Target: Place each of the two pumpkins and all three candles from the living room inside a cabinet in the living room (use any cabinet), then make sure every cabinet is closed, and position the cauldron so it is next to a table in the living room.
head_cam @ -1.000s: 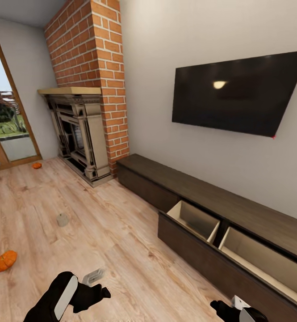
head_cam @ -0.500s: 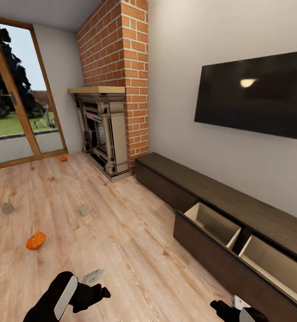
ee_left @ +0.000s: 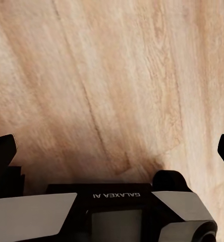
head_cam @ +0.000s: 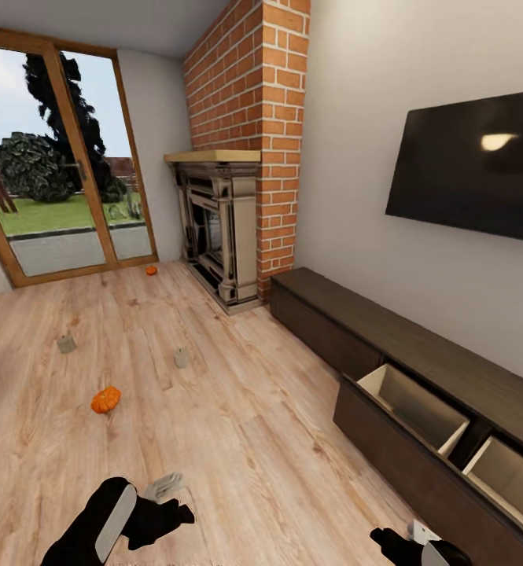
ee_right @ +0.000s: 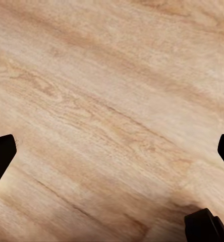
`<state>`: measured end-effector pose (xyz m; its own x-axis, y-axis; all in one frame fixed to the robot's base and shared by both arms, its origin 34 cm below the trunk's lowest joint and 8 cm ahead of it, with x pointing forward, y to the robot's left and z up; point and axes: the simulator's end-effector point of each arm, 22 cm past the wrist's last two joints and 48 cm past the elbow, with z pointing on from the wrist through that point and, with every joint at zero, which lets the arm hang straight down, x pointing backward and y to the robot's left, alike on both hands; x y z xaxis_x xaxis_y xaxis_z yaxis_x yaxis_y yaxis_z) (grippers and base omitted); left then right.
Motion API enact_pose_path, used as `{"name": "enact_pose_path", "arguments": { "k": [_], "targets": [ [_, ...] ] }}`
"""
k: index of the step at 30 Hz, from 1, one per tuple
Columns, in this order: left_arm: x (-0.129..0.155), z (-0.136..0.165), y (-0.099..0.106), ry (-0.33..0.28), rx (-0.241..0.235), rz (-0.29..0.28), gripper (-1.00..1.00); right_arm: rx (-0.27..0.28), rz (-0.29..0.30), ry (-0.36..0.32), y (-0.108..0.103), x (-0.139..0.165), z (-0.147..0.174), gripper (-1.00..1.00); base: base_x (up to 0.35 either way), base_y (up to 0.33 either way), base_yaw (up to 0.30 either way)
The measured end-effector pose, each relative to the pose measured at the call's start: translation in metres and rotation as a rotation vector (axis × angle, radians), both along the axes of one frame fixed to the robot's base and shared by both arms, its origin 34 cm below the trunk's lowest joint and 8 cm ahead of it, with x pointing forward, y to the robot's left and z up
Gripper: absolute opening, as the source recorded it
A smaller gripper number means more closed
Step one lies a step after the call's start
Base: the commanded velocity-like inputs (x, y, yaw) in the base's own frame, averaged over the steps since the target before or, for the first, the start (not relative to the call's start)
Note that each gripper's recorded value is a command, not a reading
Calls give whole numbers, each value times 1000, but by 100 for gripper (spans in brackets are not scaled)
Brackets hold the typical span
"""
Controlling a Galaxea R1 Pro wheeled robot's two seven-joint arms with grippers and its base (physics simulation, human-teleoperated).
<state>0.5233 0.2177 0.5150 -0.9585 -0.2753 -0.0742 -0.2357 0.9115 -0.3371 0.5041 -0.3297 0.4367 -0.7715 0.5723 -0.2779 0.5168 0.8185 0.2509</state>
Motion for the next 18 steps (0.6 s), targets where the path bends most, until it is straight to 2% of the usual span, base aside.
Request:
{"name": "enact_pose_path", "arguments": {
  "k": [18],
  "targets": [
    [-2,-3,0,7,0,0,100,0,0,8,0,-2,-3,100,0,0,287]
  ]
}}
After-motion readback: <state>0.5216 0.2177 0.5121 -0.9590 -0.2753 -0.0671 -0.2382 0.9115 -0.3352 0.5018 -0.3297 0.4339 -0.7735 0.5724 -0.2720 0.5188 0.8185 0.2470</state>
